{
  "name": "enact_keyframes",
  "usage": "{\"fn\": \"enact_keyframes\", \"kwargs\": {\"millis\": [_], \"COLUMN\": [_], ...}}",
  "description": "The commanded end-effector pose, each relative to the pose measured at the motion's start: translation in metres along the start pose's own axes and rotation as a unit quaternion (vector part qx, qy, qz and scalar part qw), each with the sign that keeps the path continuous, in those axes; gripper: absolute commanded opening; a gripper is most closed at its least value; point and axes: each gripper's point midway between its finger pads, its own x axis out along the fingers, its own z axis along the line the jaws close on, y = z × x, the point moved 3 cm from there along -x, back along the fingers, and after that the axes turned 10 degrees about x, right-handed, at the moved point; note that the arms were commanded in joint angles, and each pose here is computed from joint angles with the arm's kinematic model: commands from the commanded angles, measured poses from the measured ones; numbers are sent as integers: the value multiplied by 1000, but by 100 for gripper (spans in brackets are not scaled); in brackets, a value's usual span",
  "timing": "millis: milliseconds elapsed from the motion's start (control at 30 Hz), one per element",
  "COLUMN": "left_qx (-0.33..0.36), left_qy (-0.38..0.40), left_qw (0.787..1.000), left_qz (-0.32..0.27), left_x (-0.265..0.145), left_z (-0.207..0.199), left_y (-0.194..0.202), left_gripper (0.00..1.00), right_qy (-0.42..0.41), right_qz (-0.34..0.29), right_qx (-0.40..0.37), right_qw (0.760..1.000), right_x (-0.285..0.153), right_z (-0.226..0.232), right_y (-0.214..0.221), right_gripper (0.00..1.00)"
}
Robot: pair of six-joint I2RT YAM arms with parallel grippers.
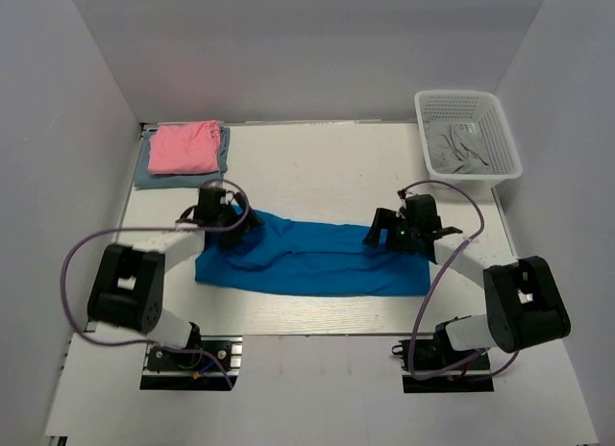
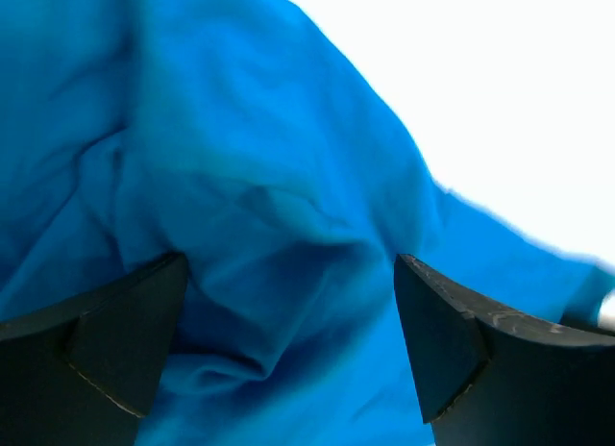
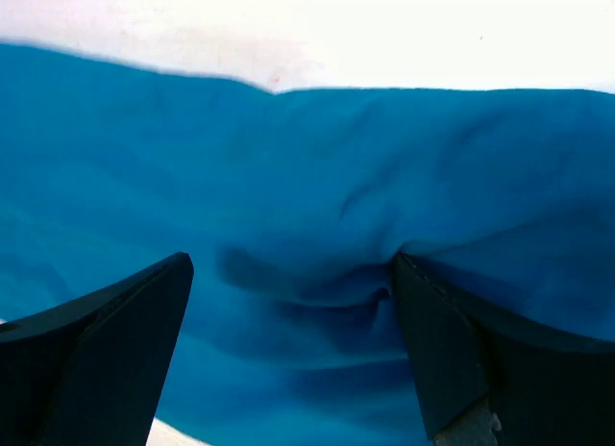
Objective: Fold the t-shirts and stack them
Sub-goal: Rotate the tshirt 90 degrees
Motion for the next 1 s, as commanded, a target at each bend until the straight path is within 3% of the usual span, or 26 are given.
{"fn": "enact_keyframes", "kwargs": {"millis": [0,33,67,100,267,300,333,467,500,600,667,767,967], "left_qx": [17,25,32,46,80,95,94,129,120,108,100,96,84], "left_qy": [-88,-77,-89,-58,18,53,63,140,155,217,222,228,151], "left_qw": [996,997,994,997,992,992,989,979,976,967,968,968,985], "left_qz": [13,15,52,33,99,69,98,66,97,74,55,33,-28], "left_x": [41,52,75,89,160,167,191,214,233,247,256,263,272], "left_z": [25,18,26,1,-58,-85,-86,-151,-152,-186,-194,-206,-193], "left_y": [-15,-23,-14,-47,-76,-109,-95,-133,-111,-105,-109,-115,-132], "left_gripper": [100,100,100,100,100,100,100,100,100,100,100,100,100], "right_qy": [30,40,32,32,1,-9,-21,-54,-52,-78,-64,-78,-94], "right_qz": [49,61,68,85,141,163,170,224,248,281,305,302,278], "right_qx": [24,32,25,21,-30,-58,-72,-150,-176,-245,-283,-307,-327], "right_qw": [998,997,997,996,990,985,982,961,951,925,907,899,899], "right_x": [1,-2,-4,-6,-16,-18,-19,-18,-17,-14,-9,-8,-10], "right_z": [-12,-19,-14,-14,11,19,27,56,59,90,85,99,118], "right_y": [47,61,68,84,126,141,144,175,190,210,228,232,228], "right_gripper": [90,90,90,90,90,90,90,90,90,90,90,90,90]}}
